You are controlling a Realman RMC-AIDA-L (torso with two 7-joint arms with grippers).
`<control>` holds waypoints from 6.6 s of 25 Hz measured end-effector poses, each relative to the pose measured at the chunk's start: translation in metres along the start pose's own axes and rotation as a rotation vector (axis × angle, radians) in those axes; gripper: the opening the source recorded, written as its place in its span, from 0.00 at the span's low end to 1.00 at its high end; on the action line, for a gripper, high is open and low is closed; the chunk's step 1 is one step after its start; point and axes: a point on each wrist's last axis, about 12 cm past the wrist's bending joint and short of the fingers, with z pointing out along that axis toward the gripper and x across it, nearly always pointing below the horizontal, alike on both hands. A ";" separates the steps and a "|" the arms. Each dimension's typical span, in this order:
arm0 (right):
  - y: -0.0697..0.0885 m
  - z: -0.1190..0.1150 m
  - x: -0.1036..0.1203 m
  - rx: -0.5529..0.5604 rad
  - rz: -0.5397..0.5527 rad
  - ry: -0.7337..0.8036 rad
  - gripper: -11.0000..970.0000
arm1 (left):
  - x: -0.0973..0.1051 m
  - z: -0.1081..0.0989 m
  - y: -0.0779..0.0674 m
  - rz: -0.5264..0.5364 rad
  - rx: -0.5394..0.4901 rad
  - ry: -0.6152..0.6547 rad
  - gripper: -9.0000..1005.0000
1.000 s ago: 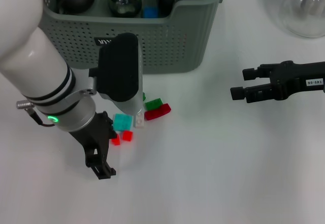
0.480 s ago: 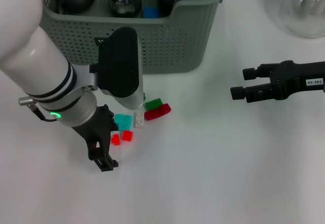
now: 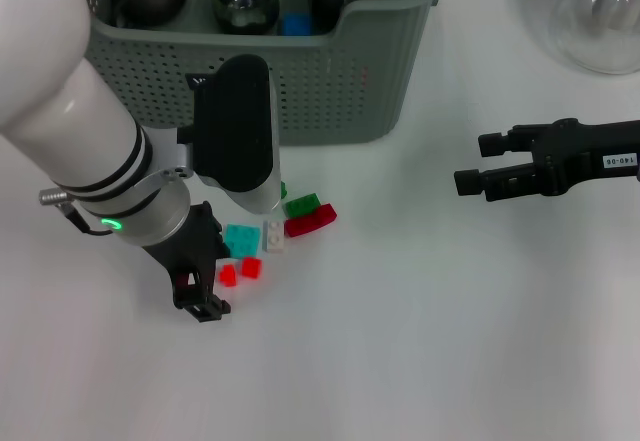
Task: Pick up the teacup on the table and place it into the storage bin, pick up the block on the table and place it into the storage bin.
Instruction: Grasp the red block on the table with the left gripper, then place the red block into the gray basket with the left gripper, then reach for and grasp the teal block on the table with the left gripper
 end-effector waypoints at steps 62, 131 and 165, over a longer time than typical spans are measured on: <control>0.000 -0.002 0.001 0.002 0.002 0.002 0.98 | -0.006 0.004 0.004 -0.009 -0.029 -0.007 0.23; -0.005 -0.001 -0.011 0.030 -0.058 -0.011 0.98 | 0.007 -0.173 0.074 -0.494 -0.217 -0.988 0.83; -0.006 0.006 0.000 0.040 0.017 -0.016 0.98 | 0.012 -0.042 0.032 0.003 -0.012 -0.087 0.90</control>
